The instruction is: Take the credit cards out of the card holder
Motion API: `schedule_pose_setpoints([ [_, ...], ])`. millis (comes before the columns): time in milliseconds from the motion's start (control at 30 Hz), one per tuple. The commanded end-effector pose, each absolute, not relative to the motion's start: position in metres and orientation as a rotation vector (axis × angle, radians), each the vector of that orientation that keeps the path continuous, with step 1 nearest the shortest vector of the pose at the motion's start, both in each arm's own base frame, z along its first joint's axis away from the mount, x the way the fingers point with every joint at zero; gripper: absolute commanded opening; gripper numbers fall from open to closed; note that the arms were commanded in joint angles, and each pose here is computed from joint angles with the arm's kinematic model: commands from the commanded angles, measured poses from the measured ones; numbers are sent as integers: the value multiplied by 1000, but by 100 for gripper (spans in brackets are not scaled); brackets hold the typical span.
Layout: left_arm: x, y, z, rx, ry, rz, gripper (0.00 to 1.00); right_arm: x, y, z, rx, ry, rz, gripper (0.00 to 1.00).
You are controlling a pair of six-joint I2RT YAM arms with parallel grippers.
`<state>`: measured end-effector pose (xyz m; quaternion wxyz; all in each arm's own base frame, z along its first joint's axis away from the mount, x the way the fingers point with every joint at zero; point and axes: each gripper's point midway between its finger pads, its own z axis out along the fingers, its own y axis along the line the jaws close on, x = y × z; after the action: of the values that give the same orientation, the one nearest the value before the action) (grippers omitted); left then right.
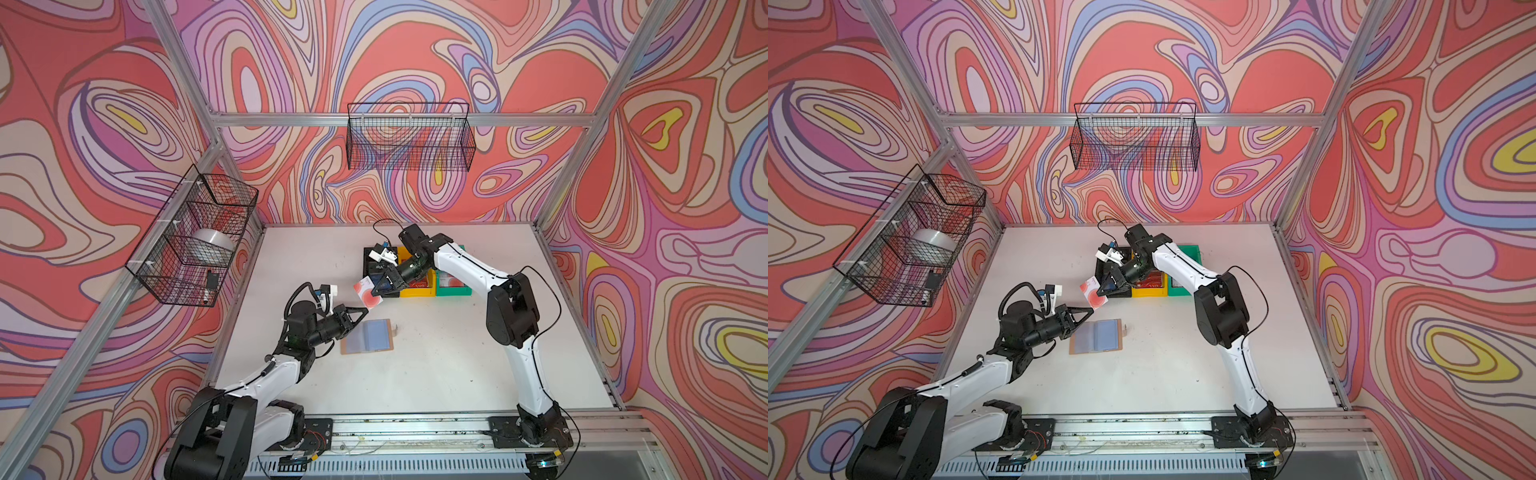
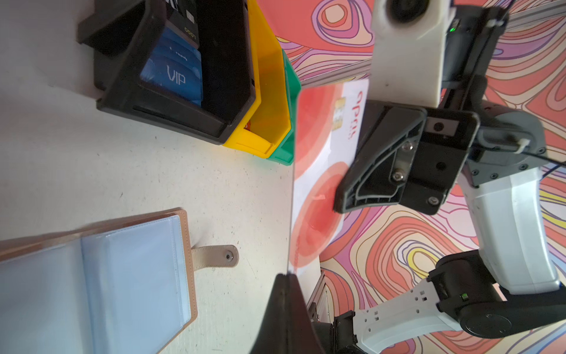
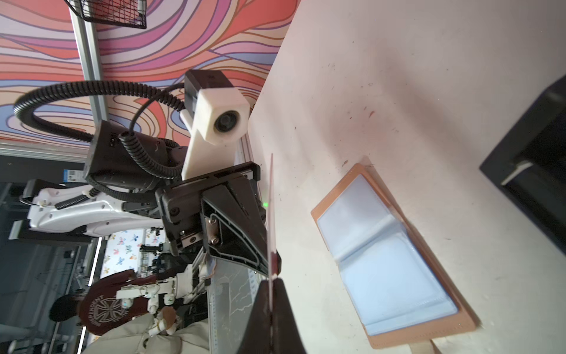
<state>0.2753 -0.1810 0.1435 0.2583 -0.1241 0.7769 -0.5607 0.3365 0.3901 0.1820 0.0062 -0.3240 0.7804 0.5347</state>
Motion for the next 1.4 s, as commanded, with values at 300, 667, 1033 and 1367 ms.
schedule_pose_setpoints([
  [300, 272, -186, 138, -305, 2192, -1501, 0, 358, 282, 168, -1518, 2463, 718, 0],
  [667, 278, -188, 140, -304, 2210, -1492, 0, 390, 182, 188, -1720, 2408, 208, 0],
  [1033, 282, -185, 134, -330, 2218, -1458, 0, 402, 121, 185, -2034, 2273, -42, 0],
  [1367, 286, -184, 130, -343, 2220, -1460, 0, 419, 123, 156, -2142, 2226, 2, 0],
])
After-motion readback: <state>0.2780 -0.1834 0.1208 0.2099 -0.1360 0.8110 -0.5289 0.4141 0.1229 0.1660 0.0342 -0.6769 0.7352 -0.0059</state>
